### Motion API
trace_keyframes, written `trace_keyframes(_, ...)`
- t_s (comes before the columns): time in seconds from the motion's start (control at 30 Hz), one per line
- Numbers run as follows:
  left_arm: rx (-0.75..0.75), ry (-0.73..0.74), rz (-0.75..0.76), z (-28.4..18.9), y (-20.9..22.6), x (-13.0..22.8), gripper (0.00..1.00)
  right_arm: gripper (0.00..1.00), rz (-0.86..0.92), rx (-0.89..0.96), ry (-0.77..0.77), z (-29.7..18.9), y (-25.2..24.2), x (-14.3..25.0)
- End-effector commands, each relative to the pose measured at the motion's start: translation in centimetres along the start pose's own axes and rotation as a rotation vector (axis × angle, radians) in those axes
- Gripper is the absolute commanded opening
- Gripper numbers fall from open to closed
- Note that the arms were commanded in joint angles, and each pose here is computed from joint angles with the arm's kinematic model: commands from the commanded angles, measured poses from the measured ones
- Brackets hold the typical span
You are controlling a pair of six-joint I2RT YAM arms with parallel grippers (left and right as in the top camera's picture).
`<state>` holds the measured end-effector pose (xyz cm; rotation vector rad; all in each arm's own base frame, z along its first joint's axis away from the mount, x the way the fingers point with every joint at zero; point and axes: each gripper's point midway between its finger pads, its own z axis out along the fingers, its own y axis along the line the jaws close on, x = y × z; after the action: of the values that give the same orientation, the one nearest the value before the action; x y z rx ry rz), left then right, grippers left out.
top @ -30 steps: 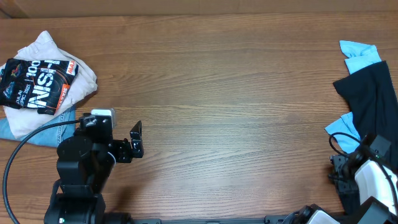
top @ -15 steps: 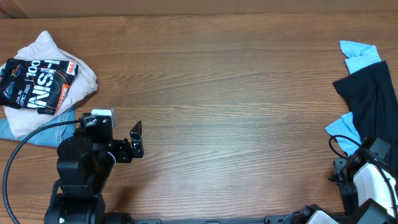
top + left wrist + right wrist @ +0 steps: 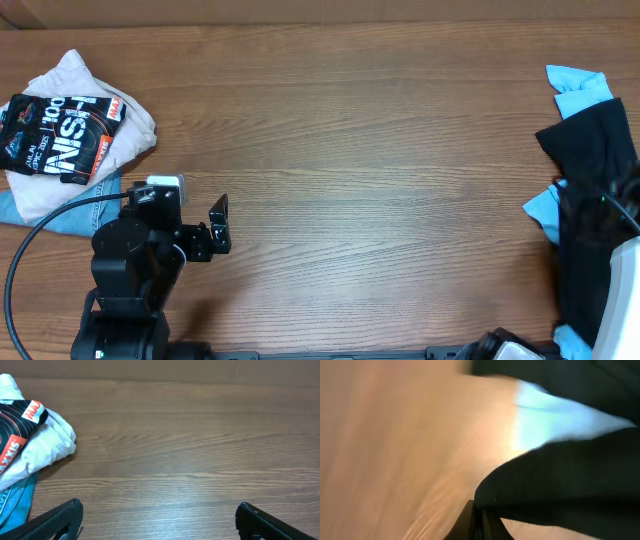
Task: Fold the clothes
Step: 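Drag the black shirt leftward to the table center with the right gripper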
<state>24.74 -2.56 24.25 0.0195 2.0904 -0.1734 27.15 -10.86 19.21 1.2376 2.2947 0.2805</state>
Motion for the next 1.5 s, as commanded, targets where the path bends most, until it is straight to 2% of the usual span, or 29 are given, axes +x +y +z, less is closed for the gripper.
trace_keyframes(0.0, 0.008, -0.025, -0.012, -0.5, -0.1, -1.0, 1.0, 0.04, -0.276, -0.207, 0.036, -2.5, 7.5, 2.5)
trace_keyframes(0.2, 0.008, -0.025, -0.012, -0.5, -0.1, -1.0, 1.0, 0.04, -0.602, -0.36, 0.114, -1.9, 15.1, 9.8)
trace_keyframes(0.4, 0.008, -0.025, -0.012, -0.5, -0.1, -1.0, 1.0, 0.04, -0.821, -0.534, 0.173, 0.2, 22.6, 17.7)
trace_keyframes(0.57, 0.008, -0.025, -0.011, -0.5, -0.1, -1.0, 1.0, 0.04, -0.919, -0.662, 0.187, 2.4, 27.4, 23.3)
trace_keyframes(0.73, 0.008, -0.025, -0.011, -0.5, -0.1, -1.0, 1.0, 0.04, -0.966, -0.708, 0.173, 4.2, 29.5, 26.7)
trace_keyframes(0.87, 0.011, -0.022, -0.012, -0.3, -0.2, -1.0, 1.0, 0.06, -0.963, -0.633, 0.115, 5.4, 29.1, 25.8)
trace_keyframes(0.93, 0.012, -0.012, -0.013, 0.1, -0.1, -0.9, 1.0, 0.18, -0.95, -0.574, 0.068, 5.6, 28.5, 24.3)
trace_keyframes(1.0, 0.018, 0.006, -0.015, 0.5, -0.2, -0.7, 1.0, 0.25, -0.93, -0.5, 0.023, 5.3, 27.7, 22.0)
trace_keyframes(1.03, 0.026, 0.017, -0.016, 0.8, -0.3, -0.6, 1.0, 0.36, -0.919, -0.473, 0.006, 4.9, 27.3, 20.8)
trace_keyframes(1.13, 0.082, 0.038, -0.019, 2.0, -1.2, -0.6, 1.0, 0.5, -0.868, -0.378, -0.062, 3.2, 25.7, 16.5)
trace_keyframes(1.17, 0.105, 0.042, -0.019, 2.5, -1.5, -0.7, 1.0, 0.58, -0.847, -0.348, -0.085, 2.4, 25.0, 14.9)
trace_keyframes(1.27, 0.159, 0.052, -0.014, 4.1, -2.5, -1.0, 1.0, 0.61, -0.785, -0.291, -0.127, 0.1, 22.8, 11.3)
trace_keyframes(1.4, 0.241, 0.102, 0.007, 7.2, -4.9, -0.5, 1.0, 0.75, -0.676, -0.216, -0.16, -2.4, 18.6, 7.2)
trace_keyframes(1.47, 0.282, 0.141, 0.017, 9.0, -6.6, 0.3, 1.0, 0.88, -0.634, -0.174, -0.166, -3.4, 16.4, 5.7)
